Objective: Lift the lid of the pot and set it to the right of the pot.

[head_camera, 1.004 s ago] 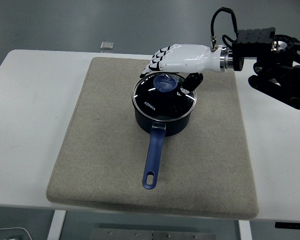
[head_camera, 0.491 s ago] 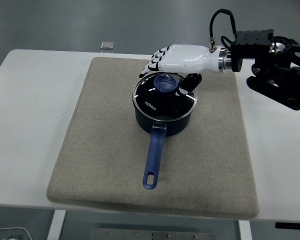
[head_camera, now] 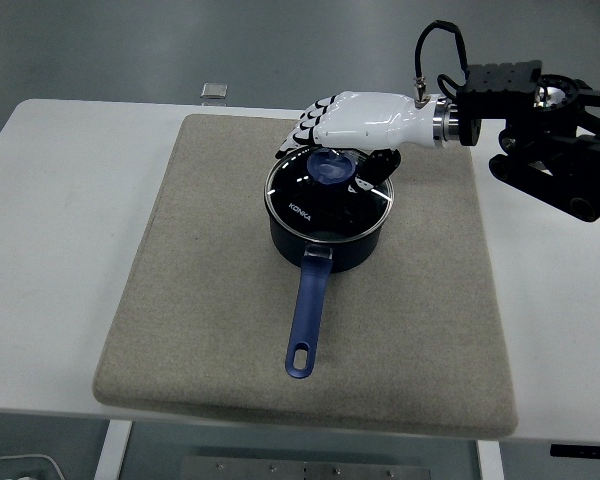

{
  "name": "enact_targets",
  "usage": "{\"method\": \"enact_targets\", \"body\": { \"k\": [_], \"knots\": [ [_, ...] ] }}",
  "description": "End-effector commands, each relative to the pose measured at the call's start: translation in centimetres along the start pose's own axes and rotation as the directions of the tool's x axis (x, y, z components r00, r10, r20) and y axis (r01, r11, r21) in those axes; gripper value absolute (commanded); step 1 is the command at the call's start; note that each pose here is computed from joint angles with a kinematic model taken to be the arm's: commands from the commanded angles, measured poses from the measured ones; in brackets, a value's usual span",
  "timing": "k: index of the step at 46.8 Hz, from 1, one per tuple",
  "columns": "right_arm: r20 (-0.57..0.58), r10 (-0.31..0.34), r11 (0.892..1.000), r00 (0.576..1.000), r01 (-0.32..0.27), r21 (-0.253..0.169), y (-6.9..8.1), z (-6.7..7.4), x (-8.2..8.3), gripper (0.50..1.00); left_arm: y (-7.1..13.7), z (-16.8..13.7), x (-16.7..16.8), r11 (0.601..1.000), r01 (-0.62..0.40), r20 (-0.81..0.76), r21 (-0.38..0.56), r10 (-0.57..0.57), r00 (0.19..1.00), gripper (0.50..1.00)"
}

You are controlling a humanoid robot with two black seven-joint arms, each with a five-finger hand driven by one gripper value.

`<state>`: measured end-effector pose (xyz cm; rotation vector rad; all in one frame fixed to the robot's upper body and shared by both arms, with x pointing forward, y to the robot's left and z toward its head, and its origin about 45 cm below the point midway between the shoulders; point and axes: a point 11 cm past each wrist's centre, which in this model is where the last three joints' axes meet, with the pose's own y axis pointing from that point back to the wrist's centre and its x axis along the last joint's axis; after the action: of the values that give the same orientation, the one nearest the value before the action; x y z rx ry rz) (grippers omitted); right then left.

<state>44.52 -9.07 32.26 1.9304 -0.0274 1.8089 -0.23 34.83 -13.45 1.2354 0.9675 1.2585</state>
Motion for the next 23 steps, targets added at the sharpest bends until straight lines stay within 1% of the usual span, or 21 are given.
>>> {"method": "enact_targets", "body": {
  "k": [1,10,18,23],
  "knots": [
    [0.001,-0.001,1.0,1.0,0.001,0.003,-0.15,-0.11,-0.08,0.903,0.0,-0.01,0.02,1.0,0.0,0.002,0.0,0.0,1.0,1.0],
    [0.006,-0.003,1.0,1.0,0.003,0.007,-0.35,-0.25,-0.35,0.901,0.0,-0.01,0.02,1.0,-0.001,0.0,0.0,0.001,1.0,1.0],
    [0.014,-0.01,1.0,1.0,0.01,0.007,-0.35,-0.27,-0.73,0.885,0.0,0.0,-0.08,1.0,0.002,0.0,0.0,-0.002,1.0,1.0],
    [0.016,-0.012,1.0,1.0,0.012,0.007,-0.35,-0.26,-0.61,0.803,0.0,0.01,-0.08,1.0,0.002,0.0,0.0,-0.002,1.0,1.0]
  ]
}}
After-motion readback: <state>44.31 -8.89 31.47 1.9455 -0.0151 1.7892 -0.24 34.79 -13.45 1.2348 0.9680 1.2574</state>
